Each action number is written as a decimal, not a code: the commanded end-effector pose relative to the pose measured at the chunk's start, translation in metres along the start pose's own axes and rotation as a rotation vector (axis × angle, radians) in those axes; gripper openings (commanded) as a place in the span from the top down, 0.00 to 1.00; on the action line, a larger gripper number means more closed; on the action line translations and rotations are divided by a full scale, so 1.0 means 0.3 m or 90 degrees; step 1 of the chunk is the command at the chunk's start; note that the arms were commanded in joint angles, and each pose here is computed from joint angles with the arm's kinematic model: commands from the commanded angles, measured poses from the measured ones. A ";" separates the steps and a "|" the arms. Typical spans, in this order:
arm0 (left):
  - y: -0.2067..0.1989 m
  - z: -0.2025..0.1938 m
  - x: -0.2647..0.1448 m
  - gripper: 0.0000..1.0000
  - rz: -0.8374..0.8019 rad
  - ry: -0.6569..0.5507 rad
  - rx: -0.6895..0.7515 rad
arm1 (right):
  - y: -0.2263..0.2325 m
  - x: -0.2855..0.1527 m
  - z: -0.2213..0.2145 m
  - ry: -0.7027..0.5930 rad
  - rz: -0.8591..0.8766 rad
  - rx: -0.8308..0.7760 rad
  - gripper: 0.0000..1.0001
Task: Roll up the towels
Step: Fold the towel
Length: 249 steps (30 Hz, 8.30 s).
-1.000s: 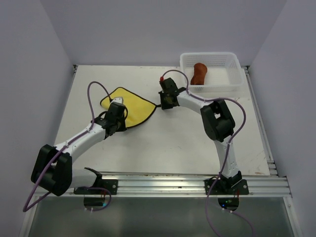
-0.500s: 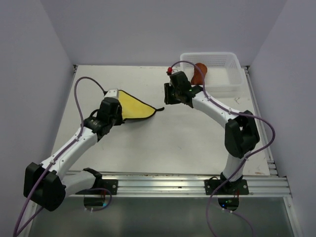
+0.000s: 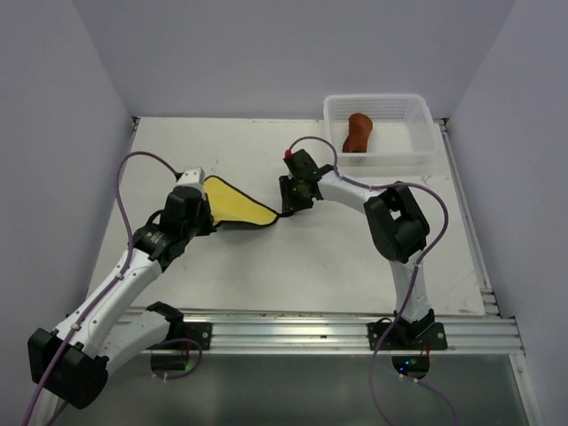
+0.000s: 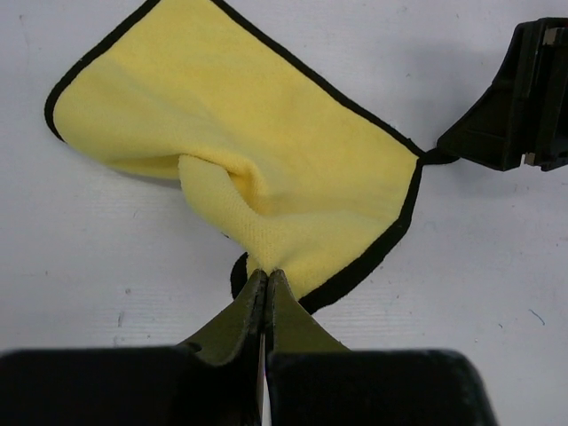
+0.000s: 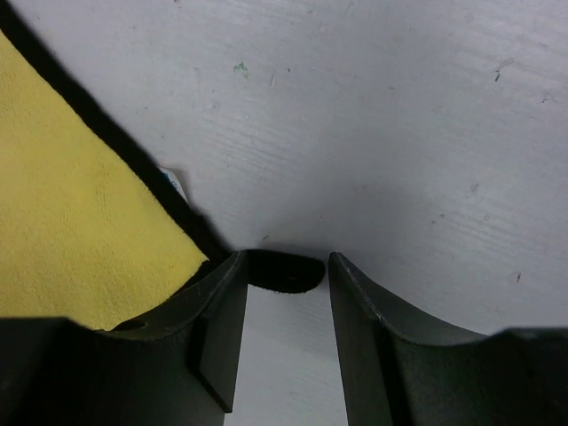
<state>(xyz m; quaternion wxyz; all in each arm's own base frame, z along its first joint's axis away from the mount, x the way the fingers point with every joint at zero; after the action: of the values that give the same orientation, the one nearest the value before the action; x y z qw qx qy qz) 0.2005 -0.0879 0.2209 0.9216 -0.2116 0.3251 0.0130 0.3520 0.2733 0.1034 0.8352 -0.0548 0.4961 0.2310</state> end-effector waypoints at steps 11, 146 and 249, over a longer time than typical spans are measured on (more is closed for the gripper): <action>0.033 -0.049 -0.016 1.00 0.007 0.019 -0.010 | 0.030 -0.001 -0.135 0.055 -0.040 -0.029 0.59; -0.180 0.086 0.362 1.00 -0.285 0.229 0.002 | -0.181 -0.752 0.078 -0.231 -0.064 0.107 1.00; -0.028 -0.107 0.381 0.76 0.068 0.341 0.241 | -0.086 -0.398 -0.386 0.031 -0.029 0.053 1.00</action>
<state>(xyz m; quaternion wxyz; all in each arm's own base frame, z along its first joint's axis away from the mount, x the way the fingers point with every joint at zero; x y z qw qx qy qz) 0.2725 -0.1193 0.1216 0.8083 -0.0080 0.5867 -0.0490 0.2188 0.1699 0.1415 0.8231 -0.0442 0.5343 0.1876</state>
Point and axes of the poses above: each gripper's point midway between its finger pads, its own x axis out along the fingers, its own y axis along the line the jaws close on, z = x × y, the point moved 9 cm from there along -x, back along the fingers, and after that the axes turned 14 degrees about -x, right-handed, at the moved point
